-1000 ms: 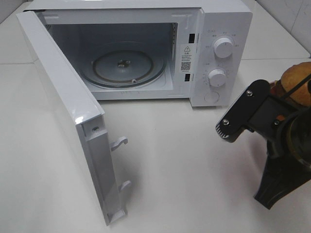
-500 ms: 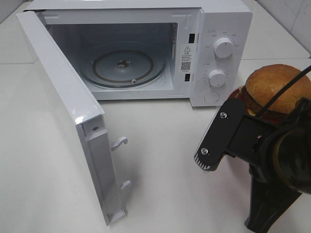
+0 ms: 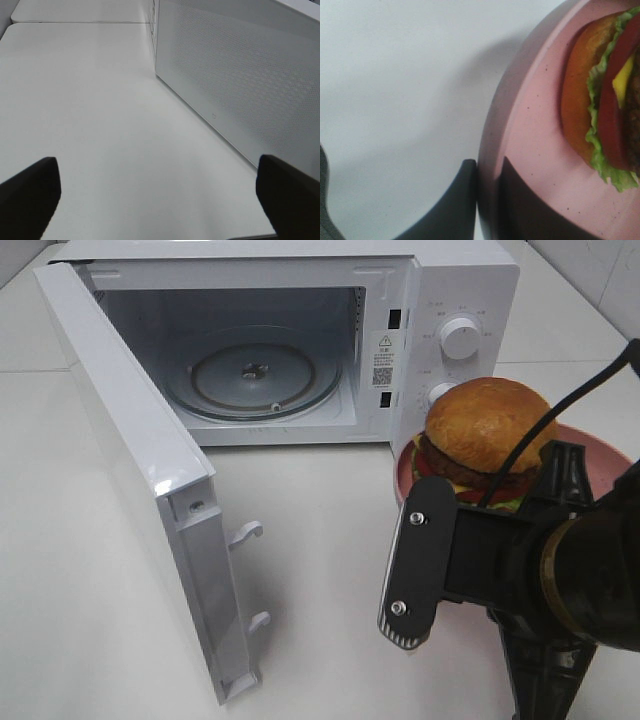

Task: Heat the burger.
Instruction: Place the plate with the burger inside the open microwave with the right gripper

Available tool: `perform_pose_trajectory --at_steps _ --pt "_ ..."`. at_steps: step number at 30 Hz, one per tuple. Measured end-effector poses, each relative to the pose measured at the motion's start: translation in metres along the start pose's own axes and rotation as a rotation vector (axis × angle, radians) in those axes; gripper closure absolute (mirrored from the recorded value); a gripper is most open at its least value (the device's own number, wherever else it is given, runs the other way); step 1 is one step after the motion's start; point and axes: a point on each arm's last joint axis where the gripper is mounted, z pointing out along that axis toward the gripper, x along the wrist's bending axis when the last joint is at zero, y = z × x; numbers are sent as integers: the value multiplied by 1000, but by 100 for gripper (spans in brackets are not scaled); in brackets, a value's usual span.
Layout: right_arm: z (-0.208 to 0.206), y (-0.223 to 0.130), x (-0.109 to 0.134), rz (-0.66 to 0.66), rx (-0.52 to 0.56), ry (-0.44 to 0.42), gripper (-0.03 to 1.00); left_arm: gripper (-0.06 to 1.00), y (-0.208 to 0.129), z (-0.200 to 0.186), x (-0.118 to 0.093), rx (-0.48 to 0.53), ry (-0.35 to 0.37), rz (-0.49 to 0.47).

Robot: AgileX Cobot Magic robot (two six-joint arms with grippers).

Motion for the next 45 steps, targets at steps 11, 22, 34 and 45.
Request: perform_pose_trajectory --at_steps 11,22,34,45 --pt "-1 12 1 -158 -137 -5 92 -3 0 0 0 0 0 0" --pt "-1 19 2 -284 -215 -17 91 -3 0 0 0 0 1 0" --pt "13 15 -18 -366 -252 -14 91 -3 0 0 0 0 1 0" --pt "23 16 -33 -469 -385 -23 91 -3 0 0 0 0 1 0"
